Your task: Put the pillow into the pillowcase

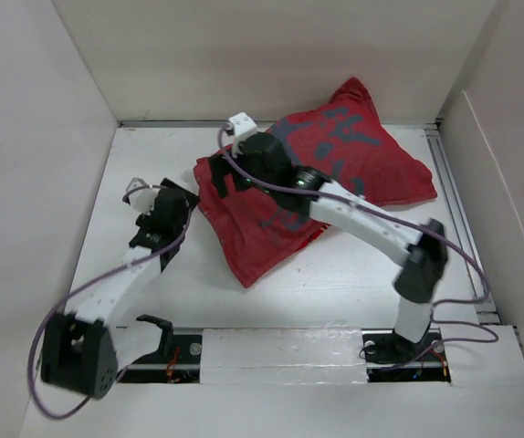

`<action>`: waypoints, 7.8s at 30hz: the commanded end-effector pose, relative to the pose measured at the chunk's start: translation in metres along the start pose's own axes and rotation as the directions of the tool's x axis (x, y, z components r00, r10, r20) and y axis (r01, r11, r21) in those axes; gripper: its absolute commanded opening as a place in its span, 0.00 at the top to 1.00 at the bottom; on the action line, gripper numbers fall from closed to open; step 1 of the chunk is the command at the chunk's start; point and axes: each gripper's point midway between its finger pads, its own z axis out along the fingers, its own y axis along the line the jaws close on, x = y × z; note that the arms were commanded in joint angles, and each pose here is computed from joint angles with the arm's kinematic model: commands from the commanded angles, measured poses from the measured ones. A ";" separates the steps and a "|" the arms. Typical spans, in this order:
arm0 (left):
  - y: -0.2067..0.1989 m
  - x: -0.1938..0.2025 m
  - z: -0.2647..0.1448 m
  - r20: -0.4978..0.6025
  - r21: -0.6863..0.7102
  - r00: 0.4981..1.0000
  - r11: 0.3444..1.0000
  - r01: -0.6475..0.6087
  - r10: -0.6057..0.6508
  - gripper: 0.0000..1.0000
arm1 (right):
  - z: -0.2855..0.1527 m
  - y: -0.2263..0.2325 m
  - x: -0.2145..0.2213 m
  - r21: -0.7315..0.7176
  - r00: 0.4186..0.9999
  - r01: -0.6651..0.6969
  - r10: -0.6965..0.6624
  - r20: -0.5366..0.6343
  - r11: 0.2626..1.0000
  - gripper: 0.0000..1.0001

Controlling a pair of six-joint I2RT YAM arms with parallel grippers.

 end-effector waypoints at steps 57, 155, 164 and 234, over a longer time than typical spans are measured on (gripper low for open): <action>-0.115 -0.010 0.015 -0.343 0.872 0.924 0.308 0.381 -0.171 1.00 | 0.137 -0.003 0.043 0.111 0.953 0.280 -0.262 -0.151 0.954 0.26; -0.149 -0.004 -0.088 -0.194 0.959 0.979 0.221 0.177 0.061 0.95 | 0.004 0.134 -0.101 -0.610 0.991 0.054 0.032 0.129 0.791 0.86; -0.065 -0.008 0.070 -0.193 0.355 0.980 0.927 0.122 -0.055 0.92 | 0.003 0.121 -0.019 -0.486 0.995 0.062 -0.095 -0.043 0.872 0.00; -0.088 0.082 -0.107 -0.274 0.525 0.889 0.832 -0.180 0.366 0.21 | -0.198 -0.166 0.145 0.363 0.839 -0.543 0.503 0.207 0.757 0.00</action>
